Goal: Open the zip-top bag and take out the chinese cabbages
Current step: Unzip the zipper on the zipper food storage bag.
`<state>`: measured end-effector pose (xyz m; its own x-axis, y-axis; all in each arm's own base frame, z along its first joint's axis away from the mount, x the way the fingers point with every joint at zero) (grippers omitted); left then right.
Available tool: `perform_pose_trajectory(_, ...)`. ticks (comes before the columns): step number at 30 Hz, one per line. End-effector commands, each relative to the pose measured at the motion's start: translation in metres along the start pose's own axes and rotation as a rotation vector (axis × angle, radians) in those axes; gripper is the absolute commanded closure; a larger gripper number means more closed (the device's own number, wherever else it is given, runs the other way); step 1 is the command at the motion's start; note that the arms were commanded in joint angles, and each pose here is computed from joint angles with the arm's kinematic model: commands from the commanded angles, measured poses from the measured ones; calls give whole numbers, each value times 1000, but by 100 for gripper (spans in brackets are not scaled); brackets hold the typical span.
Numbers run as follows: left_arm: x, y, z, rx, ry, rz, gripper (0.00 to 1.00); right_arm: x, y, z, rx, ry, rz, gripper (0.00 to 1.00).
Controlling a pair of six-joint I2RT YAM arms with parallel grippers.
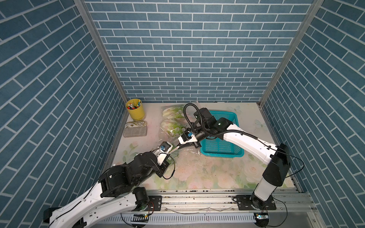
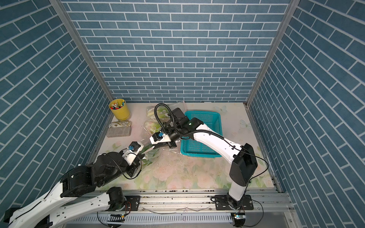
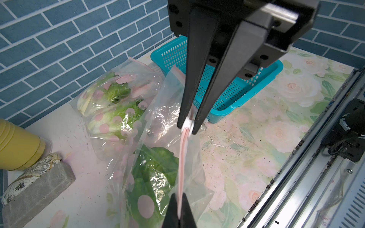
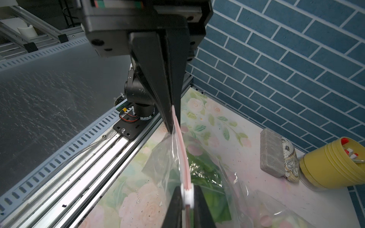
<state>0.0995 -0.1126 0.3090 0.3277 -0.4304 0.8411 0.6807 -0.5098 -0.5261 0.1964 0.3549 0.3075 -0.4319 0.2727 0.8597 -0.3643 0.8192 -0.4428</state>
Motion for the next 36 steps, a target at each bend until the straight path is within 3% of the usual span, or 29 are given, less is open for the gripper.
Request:
perform_pose_trajectory(1, 6, -21, 12, 38, -40, -48, 100, -28, -20, -6, -76, 4, 116, 100)
perform_pose_trajectory(36, -6, -35, 17, 41, -83, -7, 100, -120, -81, -16, -257, 199, 227, 100)
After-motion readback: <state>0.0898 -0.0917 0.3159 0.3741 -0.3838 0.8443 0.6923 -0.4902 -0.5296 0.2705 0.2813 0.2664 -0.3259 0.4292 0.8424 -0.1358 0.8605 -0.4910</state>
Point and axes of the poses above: each gripper's point midway between its finger pads, its own y axis out along the fingers, its own z axis along the line the jaws close on, x = y × z, the point moved 8 cm from there along -y, back along the fingers, and after that the axes turned 2 degrees about y, right-handed, at the moved point
